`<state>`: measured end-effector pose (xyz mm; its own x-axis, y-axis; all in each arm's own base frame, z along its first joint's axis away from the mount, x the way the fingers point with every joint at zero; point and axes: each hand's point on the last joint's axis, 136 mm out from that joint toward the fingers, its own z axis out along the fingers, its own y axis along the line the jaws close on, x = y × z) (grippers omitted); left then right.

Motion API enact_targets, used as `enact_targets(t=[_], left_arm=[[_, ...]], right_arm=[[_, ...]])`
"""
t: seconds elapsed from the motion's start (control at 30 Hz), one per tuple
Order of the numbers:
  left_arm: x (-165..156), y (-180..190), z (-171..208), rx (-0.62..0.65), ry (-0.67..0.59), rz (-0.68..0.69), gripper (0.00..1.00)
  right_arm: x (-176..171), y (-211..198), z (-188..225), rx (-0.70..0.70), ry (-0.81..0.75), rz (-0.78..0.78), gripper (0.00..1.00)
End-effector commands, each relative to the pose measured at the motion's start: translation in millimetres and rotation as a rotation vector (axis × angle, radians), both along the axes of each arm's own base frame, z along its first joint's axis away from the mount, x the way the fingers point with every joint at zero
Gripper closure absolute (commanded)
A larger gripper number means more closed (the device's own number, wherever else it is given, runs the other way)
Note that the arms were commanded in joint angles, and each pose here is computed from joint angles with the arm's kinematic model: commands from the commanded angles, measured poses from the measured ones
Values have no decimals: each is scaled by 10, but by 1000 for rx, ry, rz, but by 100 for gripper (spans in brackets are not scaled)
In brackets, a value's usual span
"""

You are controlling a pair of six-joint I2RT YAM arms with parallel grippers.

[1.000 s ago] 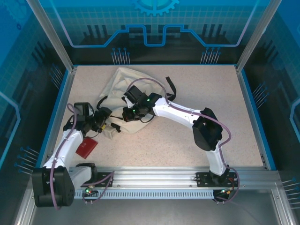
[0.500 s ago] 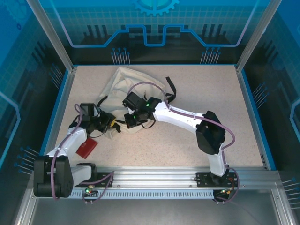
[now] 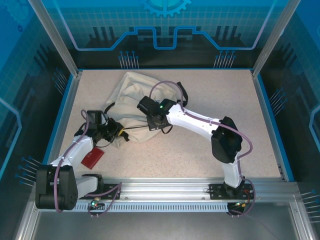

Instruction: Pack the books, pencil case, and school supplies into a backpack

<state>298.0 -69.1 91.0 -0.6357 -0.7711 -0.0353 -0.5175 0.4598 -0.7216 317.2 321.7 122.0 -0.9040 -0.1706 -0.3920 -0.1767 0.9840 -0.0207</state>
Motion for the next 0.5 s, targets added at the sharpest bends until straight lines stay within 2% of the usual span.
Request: enact_targets(t=[0.0,0.27,0.33,0.4,0.43,0.47], left_arm=[[-112,220,-196,100,62,51,100],[-154,249,-208,105,73,46,100],[-157,241,-199,99,74,41,100],[-139,209,-148,88,57,22,100],[-131,189,-110,84,47,8,98],[-118,168,-54,80,34,-11,91]], right_arm=[[403,-643,-55,-231,-60,-108,100],[982,-856,-166,-284,-84,-179,100],[996,-856,-220,-270,-47,-187,100],[924,-693,-262,-200,-6,-123,100],[840,-538,-271,-141,16,-64,100],[743,-384,-247,-79,30,1,100]])
